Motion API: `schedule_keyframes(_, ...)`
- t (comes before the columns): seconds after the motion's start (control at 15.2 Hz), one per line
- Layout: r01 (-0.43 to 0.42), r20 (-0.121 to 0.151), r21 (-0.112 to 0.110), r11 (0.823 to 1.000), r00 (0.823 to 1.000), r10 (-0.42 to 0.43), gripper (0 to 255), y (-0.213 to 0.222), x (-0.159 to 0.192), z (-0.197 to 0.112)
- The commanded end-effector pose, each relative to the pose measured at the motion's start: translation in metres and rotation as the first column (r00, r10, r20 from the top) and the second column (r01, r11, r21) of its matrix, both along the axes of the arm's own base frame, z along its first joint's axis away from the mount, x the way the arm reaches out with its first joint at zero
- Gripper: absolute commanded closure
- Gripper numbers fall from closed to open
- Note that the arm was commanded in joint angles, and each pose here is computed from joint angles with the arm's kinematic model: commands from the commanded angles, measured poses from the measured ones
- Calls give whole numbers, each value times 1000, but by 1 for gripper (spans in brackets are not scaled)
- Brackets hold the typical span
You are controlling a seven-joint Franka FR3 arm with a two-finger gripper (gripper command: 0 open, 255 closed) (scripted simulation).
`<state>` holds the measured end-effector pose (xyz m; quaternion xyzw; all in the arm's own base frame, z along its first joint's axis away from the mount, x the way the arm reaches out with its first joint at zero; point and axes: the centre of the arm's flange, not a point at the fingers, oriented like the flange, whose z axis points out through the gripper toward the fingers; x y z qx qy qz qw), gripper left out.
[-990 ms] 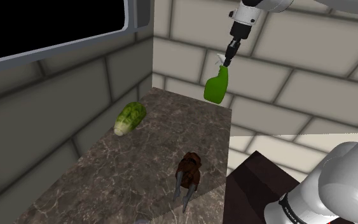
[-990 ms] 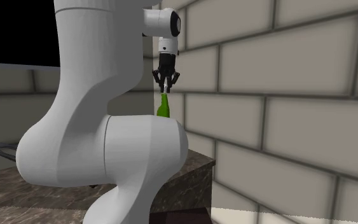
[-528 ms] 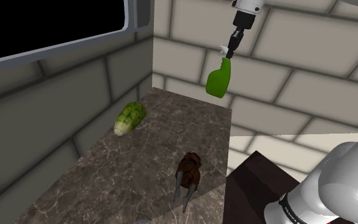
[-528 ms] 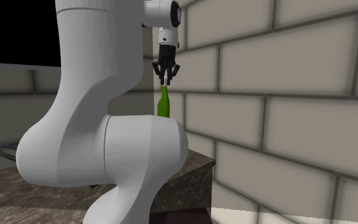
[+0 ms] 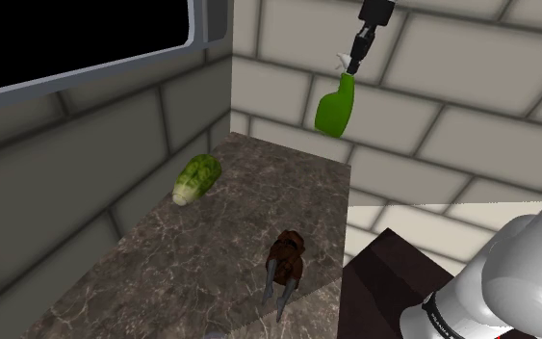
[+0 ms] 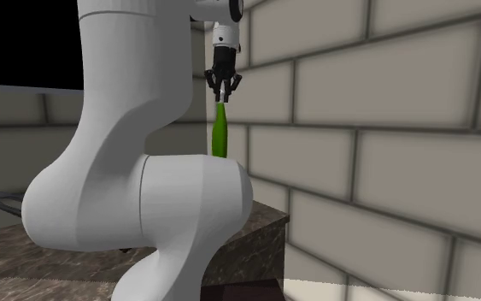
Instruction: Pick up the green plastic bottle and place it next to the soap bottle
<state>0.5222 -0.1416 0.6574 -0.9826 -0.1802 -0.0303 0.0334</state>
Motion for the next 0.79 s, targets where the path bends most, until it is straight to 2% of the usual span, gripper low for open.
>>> schedule_keyframes(0.0,0,0,0,1000,1000,0,255,0,1,11)
schedule_keyframes(0.73,0,0,0,1000,1000,0,255,0,1,69)
